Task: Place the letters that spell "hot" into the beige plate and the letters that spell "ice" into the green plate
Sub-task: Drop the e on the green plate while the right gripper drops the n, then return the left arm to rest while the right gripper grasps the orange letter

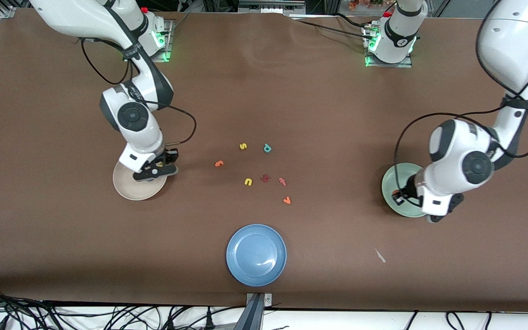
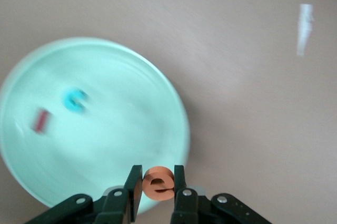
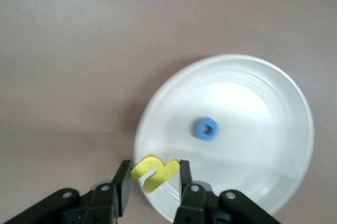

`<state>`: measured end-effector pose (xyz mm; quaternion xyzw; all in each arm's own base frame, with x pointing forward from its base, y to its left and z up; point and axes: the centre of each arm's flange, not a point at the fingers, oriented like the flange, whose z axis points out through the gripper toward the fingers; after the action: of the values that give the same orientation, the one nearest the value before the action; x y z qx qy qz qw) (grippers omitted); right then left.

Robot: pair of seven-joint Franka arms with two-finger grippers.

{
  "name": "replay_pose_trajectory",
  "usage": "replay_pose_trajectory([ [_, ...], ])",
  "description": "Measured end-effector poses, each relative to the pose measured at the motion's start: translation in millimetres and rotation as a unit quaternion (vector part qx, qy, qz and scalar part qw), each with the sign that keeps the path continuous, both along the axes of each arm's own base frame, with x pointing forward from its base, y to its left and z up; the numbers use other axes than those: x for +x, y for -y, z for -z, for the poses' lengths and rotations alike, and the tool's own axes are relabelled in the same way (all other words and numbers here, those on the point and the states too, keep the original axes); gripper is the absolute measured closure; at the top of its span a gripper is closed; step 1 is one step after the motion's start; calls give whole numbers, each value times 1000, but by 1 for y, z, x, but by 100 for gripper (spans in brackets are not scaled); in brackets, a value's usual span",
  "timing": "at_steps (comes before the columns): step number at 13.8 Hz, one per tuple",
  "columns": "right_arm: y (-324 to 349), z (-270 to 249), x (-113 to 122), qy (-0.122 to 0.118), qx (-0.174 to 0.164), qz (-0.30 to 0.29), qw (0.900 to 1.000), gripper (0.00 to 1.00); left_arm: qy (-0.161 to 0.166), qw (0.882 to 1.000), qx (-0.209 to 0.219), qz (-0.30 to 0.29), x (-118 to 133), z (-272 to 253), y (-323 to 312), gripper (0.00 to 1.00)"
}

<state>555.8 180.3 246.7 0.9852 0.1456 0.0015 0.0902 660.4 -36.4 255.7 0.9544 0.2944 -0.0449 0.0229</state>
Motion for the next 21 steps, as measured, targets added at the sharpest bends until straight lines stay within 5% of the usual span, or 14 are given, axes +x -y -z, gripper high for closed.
replay_pose_trajectory([
  [4,24,8,-6,-9,-3,-4,1000,51,-23,998,12,58,-8,26,-21,71],
  [9,20,9,-7,-13,9,7,1000,1,1,994,24,106,12,-16,-25,23],
  [11,2,8,-13,-10,17,16,1000,0,-11,990,34,138,24,-76,-33,3],
  [12,-17,8,-18,-5,25,31,999,0,-21,987,38,158,26,-112,-34,0],
  [16,-102,8,-38,10,57,75,996,0,-42,972,35,226,14,-228,-20,0],
  [21,-168,27,-41,19,91,48,994,0,-16,956,37,292,6,-277,-18,0],
])
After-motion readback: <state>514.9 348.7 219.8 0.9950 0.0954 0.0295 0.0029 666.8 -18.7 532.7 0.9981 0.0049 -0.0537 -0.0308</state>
